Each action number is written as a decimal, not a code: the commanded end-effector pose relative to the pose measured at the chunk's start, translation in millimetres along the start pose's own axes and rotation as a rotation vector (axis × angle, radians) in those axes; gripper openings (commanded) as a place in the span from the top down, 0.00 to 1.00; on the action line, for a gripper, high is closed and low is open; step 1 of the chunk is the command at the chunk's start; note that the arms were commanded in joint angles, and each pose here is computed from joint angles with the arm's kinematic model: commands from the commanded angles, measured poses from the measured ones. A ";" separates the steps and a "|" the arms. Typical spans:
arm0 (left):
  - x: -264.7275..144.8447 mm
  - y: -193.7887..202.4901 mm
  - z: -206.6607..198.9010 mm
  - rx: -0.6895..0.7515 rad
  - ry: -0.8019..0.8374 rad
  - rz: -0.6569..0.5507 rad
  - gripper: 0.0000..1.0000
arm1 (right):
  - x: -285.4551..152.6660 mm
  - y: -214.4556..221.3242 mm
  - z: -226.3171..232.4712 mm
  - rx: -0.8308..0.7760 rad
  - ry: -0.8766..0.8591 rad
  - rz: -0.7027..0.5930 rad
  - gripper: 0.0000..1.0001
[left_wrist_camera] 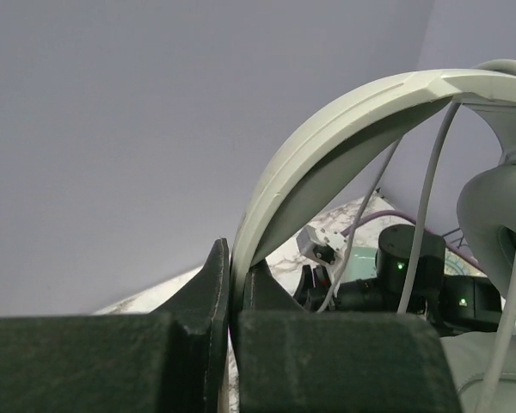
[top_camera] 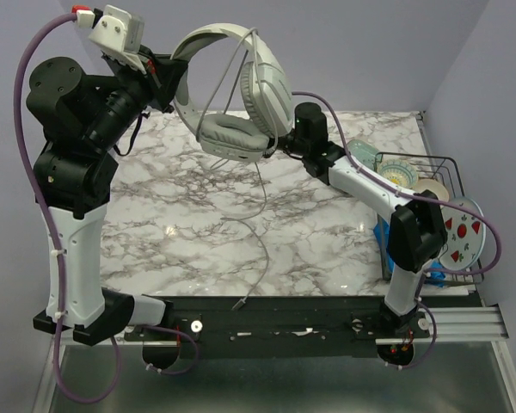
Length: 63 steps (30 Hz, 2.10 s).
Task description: Wrap the headphones
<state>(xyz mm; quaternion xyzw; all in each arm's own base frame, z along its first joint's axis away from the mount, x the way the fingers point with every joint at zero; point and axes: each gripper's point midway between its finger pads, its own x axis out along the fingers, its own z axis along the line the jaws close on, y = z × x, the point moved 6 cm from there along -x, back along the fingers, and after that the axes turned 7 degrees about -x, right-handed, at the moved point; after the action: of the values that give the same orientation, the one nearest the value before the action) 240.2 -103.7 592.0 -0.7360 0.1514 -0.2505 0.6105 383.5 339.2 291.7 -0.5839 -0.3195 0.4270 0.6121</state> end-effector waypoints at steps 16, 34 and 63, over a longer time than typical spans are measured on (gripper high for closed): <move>5.4 -29.7 13.2 -0.053 -0.140 -0.153 1.00 | -18.4 66.9 16.4 -0.013 -0.116 0.112 0.50; 9.0 -28.6 25.8 -0.059 -0.230 -0.172 1.00 | -35.6 85.2 29.1 -0.064 -0.038 0.155 0.91; 48.4 18.3 290.3 -0.041 -1.107 -0.325 1.00 | -83.0 134.5 228.3 -0.550 -0.304 0.721 0.99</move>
<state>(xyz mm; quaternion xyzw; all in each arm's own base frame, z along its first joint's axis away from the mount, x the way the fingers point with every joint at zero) 440.1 76.8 482.9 -0.8100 -0.1369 0.1565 0.5483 163.1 379.7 173.1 -0.7148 -0.2880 0.5739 0.2771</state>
